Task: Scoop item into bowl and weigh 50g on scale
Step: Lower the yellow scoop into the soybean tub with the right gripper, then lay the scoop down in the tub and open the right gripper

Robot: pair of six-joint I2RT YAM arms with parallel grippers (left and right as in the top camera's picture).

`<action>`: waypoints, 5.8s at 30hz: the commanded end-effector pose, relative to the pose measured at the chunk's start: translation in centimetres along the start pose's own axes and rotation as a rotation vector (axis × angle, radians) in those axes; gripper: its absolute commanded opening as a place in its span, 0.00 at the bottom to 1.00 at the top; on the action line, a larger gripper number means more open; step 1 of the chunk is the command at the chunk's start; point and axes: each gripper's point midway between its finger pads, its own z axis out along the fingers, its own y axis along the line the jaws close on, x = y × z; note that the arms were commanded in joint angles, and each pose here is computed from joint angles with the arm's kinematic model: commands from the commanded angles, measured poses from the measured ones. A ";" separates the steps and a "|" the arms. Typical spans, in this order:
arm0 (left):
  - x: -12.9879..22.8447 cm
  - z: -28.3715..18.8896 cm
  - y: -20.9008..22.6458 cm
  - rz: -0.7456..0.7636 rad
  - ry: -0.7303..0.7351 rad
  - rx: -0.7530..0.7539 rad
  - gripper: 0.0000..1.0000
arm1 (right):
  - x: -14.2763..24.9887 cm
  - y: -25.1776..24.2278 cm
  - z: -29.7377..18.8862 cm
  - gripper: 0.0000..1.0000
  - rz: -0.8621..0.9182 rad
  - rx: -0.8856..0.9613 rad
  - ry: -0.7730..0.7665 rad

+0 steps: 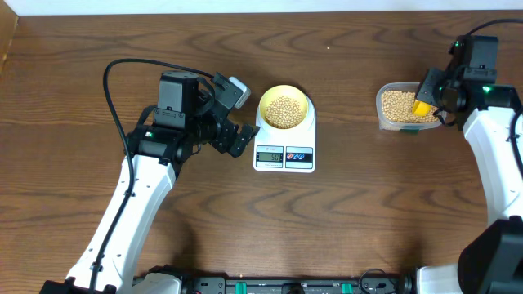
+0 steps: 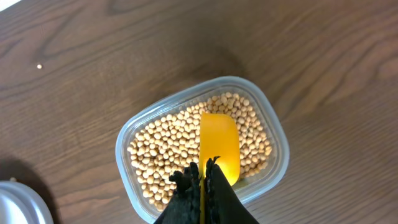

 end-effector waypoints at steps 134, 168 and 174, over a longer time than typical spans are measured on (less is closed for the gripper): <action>-0.6 -0.5 -0.3 0.026 -0.020 0.004 0.98 | -1.1 0.3 -10.6 0.99 -0.339 -0.049 -0.169; -0.6 -0.5 -0.3 0.026 -0.020 0.004 0.98 | -0.7 0.1 -10.5 0.99 -0.340 -0.047 -0.151; -0.6 -0.5 -0.3 0.026 -0.020 0.004 0.97 | -0.7 0.1 -10.5 0.99 -0.339 -0.046 -0.151</action>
